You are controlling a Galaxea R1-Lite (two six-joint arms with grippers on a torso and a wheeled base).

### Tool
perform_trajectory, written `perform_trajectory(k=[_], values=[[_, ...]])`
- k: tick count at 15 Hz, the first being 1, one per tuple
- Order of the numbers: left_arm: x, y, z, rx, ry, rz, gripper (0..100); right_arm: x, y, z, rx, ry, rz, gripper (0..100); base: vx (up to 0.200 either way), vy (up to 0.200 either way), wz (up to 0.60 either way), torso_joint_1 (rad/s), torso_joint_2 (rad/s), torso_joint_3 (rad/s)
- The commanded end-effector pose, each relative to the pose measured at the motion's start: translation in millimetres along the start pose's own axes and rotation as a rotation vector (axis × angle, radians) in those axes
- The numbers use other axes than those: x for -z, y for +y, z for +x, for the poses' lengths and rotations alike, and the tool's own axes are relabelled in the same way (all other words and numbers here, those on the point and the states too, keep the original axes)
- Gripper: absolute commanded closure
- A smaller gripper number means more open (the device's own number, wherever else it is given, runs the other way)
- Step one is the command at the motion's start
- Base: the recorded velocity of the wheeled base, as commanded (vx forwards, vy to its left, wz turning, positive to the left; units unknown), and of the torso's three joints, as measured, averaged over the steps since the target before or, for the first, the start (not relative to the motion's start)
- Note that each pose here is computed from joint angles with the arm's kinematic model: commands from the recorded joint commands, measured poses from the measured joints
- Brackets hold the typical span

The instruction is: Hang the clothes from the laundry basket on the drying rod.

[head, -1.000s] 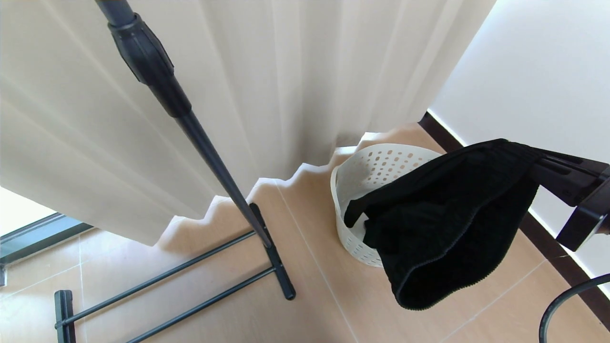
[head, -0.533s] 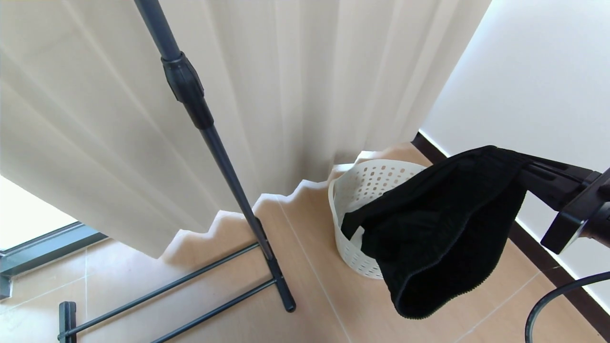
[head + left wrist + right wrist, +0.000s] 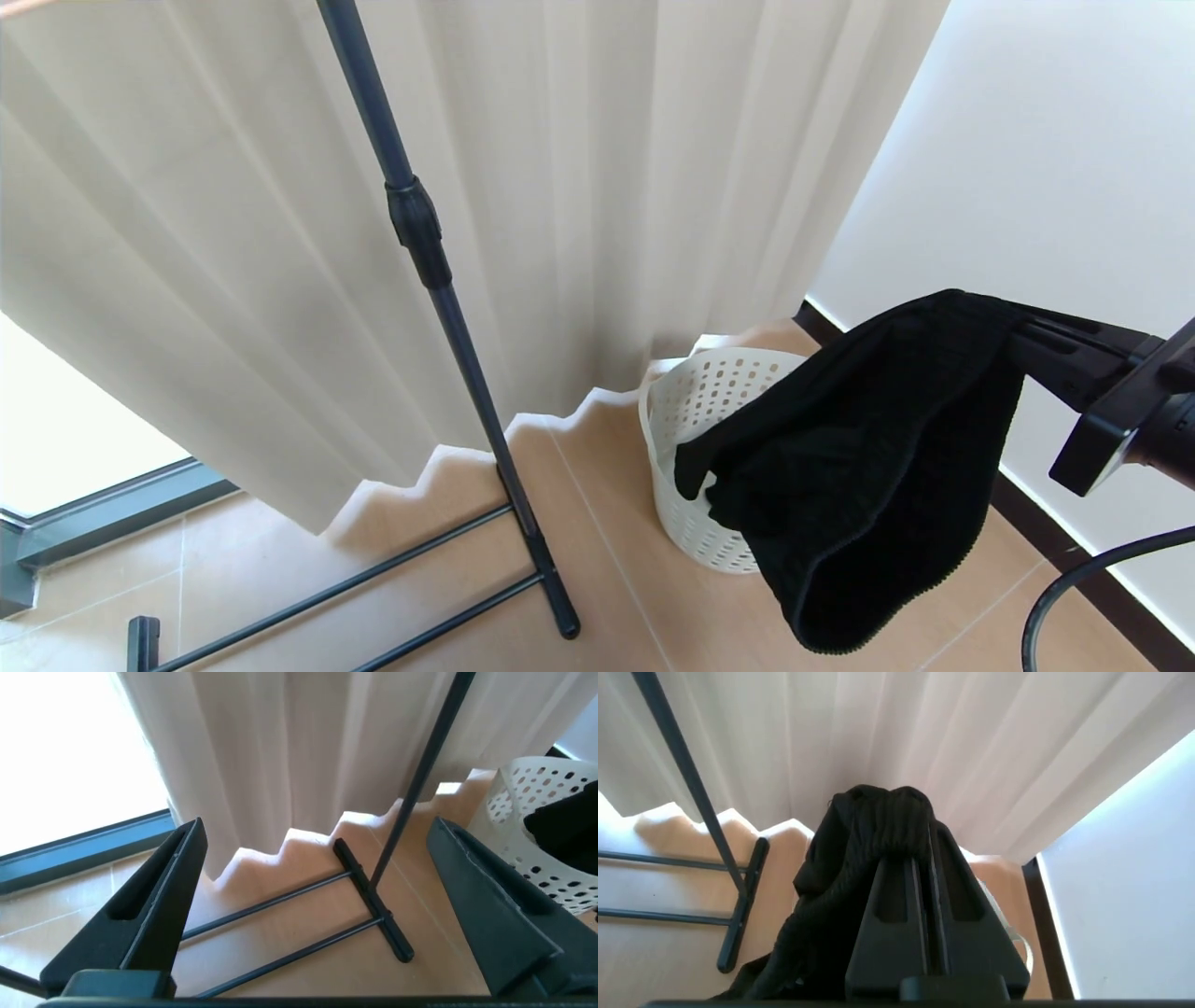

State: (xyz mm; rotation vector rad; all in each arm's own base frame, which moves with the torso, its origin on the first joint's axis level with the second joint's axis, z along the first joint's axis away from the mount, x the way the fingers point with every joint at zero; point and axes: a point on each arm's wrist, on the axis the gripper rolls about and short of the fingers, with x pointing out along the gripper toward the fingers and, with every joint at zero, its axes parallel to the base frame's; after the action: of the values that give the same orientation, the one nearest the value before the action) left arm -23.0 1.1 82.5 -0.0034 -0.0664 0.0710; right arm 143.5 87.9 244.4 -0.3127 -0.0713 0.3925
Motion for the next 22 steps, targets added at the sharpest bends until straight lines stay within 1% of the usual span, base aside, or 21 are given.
perform_trajectory(k=[1,9,13,22], values=[[-0.1,0.0,0.0,-0.001,-0.001,0.0,0,0.6,-1.9,2.9,0.012,0.008,-0.001,100,0.0,0.0,0.0,0.085,-0.38,-0.261],[0.1,0.0,0.0,0.001,0.0,0.0,0,0.2,-3.2,-0.1,0.02,0.003,0.0,100,0.0,0.0,0.0,0.116,-0.45,-0.283],[0.1,0.0,0.0,0.001,0.0,0.0,0,0.2,-3.2,-0.1,0.02,0.003,0.0,100,0.0,0.0,0.0,0.156,-0.49,-0.155],[0.1,0.0,0.0,0.001,0.0,0.0,0,2.0,-3.5,4.3,0.022,0.016,-0.002,100,0.0,0.0,0.0,0.204,-0.53,-0.126]])
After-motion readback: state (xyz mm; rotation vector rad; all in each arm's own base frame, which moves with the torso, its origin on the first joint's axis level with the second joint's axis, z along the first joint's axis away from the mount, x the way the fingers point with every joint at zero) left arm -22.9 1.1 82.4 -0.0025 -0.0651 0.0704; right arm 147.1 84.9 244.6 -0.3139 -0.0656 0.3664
